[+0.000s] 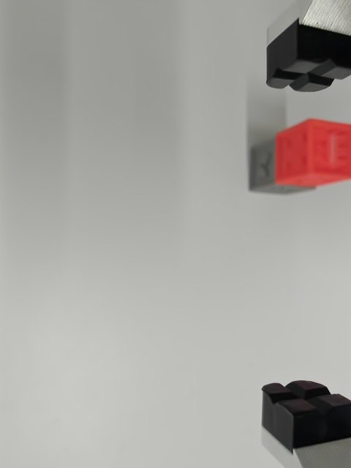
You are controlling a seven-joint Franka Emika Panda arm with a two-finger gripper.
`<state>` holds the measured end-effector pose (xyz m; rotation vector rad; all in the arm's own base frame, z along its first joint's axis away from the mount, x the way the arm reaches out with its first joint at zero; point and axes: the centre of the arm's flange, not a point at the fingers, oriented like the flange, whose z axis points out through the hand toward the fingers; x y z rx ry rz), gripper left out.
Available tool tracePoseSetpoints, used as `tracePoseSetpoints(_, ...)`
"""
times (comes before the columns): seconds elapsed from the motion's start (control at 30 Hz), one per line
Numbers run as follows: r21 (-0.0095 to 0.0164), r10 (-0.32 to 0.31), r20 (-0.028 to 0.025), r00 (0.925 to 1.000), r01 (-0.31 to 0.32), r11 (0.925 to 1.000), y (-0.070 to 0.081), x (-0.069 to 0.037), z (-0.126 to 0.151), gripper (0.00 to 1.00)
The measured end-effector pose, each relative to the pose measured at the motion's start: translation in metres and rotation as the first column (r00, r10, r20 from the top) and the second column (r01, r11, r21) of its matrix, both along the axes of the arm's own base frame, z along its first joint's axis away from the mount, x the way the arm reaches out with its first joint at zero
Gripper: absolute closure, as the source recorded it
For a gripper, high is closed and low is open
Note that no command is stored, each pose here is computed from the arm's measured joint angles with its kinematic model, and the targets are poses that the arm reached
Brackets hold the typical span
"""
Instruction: Destack cube
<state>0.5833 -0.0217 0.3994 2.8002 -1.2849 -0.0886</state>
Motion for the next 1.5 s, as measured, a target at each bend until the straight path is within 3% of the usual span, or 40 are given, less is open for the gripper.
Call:
tracePoseSetpoints(0.53,0.0001,0.0,-0.0021,1.0,0.0,1.0,0.0,-0.001,-0.001,0.0)
tracePoseSetpoints(0.8,0.0003,-0.001,-0.0023,1.0,0.001,1.0,-0.002,-0.007,-0.004,0.0)
tracePoseSetpoints(1.17,0.0011,-0.003,0.0039,1.0,0.003,1.0,-0.008,-0.023,-0.011,0.0)
tracePoseSetpoints(1.5,0.0031,-0.005,0.0117,0.9999,0.005,1.0,-0.016,-0.045,-0.021,0.0)
